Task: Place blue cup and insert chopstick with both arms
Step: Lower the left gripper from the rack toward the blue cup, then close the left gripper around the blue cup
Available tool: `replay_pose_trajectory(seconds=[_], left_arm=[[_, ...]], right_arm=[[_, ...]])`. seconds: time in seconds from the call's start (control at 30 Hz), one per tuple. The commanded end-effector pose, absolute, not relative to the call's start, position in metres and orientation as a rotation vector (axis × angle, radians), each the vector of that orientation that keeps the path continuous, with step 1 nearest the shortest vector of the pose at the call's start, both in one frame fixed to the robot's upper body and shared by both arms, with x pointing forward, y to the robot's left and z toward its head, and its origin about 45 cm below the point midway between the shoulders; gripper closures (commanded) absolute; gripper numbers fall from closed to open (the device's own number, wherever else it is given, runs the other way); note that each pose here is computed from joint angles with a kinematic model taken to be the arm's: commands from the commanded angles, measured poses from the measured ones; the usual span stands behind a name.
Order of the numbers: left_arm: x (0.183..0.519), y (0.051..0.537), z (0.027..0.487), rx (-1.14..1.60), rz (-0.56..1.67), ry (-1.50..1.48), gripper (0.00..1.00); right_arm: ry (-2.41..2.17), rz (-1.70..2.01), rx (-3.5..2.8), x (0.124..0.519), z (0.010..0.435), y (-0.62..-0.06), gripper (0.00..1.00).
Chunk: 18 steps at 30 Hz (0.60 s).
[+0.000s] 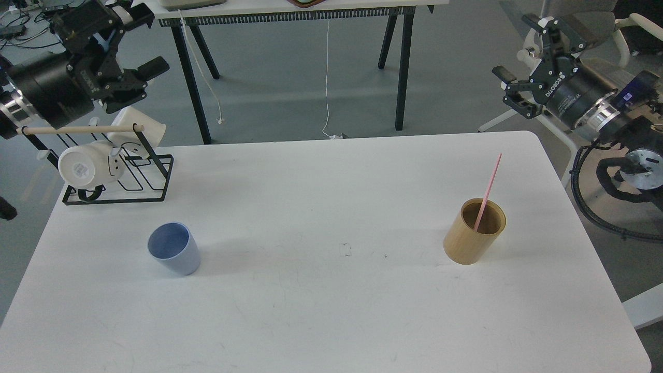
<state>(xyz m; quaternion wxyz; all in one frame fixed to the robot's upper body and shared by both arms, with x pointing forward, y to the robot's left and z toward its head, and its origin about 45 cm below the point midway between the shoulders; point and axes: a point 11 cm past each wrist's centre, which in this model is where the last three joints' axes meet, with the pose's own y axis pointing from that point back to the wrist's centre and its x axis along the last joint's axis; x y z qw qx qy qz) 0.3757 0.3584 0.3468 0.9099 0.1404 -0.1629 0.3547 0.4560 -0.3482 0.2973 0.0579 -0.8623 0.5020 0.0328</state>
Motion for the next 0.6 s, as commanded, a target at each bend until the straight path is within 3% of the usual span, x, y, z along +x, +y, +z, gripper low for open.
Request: replay_pose_trajectory(seconds=[0.0,0.3,0.57], left_arm=[[0.35,0.381,0.314,0.594,0.606,-0.397,0.0],[0.312,0.419,0.239,1.0,0.366,-0.446,0.0],[0.316,0.425,0.213,1.101,0.289,-0.503,0.0]], right_arm=[[1.572,0.091,-2.587,0.458,0.296,-0.36,0.0],[1.608,0.138,-2.527,0.451,0.283,-0.371,0.0],[1.63,0.132,-2.52,0.449,0.283,-0.379,0.0]])
